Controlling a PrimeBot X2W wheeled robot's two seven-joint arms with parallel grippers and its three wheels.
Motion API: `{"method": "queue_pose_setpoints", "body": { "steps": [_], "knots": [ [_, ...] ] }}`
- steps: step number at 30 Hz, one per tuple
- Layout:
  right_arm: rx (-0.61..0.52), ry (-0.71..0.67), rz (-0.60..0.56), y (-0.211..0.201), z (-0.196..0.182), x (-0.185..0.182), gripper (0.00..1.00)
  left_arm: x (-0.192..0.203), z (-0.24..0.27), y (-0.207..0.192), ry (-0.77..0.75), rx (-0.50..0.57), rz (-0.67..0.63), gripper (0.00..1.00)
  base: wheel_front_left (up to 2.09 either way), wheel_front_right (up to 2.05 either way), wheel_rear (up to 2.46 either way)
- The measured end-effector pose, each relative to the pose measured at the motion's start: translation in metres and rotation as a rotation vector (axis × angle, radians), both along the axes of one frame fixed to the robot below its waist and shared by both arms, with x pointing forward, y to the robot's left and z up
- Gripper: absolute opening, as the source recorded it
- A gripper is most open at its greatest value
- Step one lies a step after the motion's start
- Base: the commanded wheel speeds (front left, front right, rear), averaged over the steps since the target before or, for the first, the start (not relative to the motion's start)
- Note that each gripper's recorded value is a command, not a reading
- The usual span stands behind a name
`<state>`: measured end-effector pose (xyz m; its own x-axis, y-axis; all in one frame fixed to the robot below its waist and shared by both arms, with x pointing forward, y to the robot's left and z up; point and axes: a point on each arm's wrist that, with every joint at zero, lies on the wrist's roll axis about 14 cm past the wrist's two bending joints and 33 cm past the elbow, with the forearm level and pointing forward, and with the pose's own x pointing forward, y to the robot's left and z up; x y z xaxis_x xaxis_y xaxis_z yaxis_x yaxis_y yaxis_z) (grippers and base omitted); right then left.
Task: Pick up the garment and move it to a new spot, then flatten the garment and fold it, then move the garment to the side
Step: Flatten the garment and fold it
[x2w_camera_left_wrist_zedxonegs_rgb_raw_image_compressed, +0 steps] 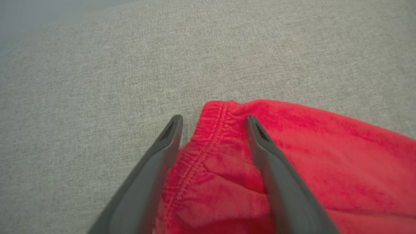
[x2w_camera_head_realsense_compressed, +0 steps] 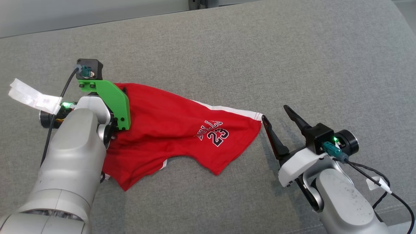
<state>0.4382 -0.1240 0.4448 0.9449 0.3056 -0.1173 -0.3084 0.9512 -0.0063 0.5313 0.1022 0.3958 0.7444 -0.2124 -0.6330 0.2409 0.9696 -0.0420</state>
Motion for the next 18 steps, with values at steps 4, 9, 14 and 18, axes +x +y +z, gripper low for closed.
{"method": "queue_pose_setpoints", "body": {
  "steps": [4,9,14,18],
  "knots": [
    [-0.002,0.007,-0.003,-0.002,-0.003,0.001,1.0,-0.001,-0.008,-0.002,0.02,0.015,-0.012,1.0,0.0,0.0,0.0],
    [-0.003,0.015,-0.007,-0.003,-0.007,0.003,1.0,-0.002,-0.018,-0.001,0.037,0.031,-0.022,0.19,0.0,0.0,0.0],
    [0.003,0.02,-0.012,-0.003,-0.009,0.005,1.0,0.001,-0.015,-0.002,-0.015,0.019,-0.032,0.0,0.0,0.0,0.0],
    [0.009,0.018,-0.017,-0.003,-0.007,0.004,1.0,0.003,0.003,-0.004,-0.11,-0.015,-0.032,0.0,0.0,0.0,0.0]
  ]
}}
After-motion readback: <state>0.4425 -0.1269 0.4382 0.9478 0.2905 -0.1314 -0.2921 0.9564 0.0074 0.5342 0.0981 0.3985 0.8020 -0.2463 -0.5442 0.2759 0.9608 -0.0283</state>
